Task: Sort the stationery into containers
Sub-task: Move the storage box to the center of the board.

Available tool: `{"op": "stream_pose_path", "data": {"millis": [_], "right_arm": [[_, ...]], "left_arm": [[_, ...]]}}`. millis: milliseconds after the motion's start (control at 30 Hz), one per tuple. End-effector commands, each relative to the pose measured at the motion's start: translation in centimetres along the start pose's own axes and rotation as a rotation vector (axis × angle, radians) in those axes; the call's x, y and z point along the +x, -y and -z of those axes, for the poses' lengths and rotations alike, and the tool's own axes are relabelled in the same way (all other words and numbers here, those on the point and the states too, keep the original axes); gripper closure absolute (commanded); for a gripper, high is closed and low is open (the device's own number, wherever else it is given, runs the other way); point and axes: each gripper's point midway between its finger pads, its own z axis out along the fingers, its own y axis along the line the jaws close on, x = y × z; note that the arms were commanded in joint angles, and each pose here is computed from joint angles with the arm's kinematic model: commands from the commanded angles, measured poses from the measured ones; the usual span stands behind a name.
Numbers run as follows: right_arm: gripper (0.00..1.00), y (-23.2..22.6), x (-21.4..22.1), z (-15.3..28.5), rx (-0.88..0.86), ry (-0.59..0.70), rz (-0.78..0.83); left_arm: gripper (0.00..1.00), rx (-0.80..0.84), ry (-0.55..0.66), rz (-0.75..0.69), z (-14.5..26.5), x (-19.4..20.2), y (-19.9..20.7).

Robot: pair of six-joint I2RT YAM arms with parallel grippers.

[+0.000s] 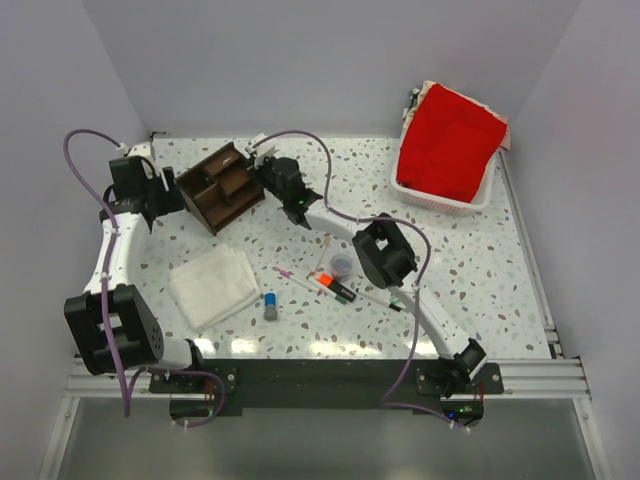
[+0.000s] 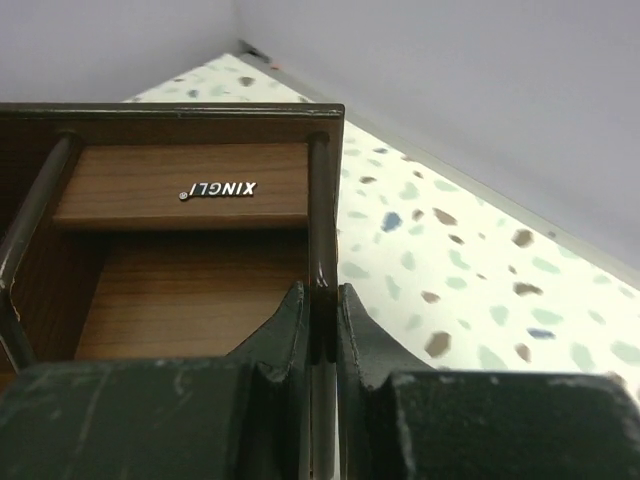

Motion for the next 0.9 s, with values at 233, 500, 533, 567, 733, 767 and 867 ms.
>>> {"op": "stream_pose_path", "data": {"millis": [233, 500, 533, 567, 733, 767, 867], "right_arm": [[1.0, 18.3, -6.2, 11.0, 0.711, -0.07, -0.044], [1.0, 19.6, -5.4, 18.0, 0.824, -0.144, 0.005], [1.0, 19.6, -4.4, 18.7, 0.826, -0.172, 0.014], [1.0, 19.7, -4.3, 19.2, 0.83, -0.18, 0.016], [1.0, 19.8, -3.0, 21.8, 0.837, -0.235, 0.028], [1.0, 19.9, -2.7, 22.2, 0.848, -0.241, 0.018], [1.0, 20.2, -1.4, 24.2, 0.877, -0.285, 0.0]], "left_arm": [[0.25, 0.057, 0.211, 0.028, 1.4, -4.4, 0.8], [0.25, 0.098, 0.25, 0.051, 1.3, -4.6, 1.6], [0.25, 0.101, 0.253, 0.05, 1.1, -4.5, 1.7], [0.25, 0.101, 0.256, 0.051, 1.1, -4.6, 1.6], [0.25, 0.103, 0.261, 0.047, 1.0, -4.5, 1.6], [0.25, 0.104, 0.261, 0.047, 0.9, -4.5, 1.7], [0.25, 0.109, 0.259, 0.047, 0.8, -4.2, 1.8]]}}
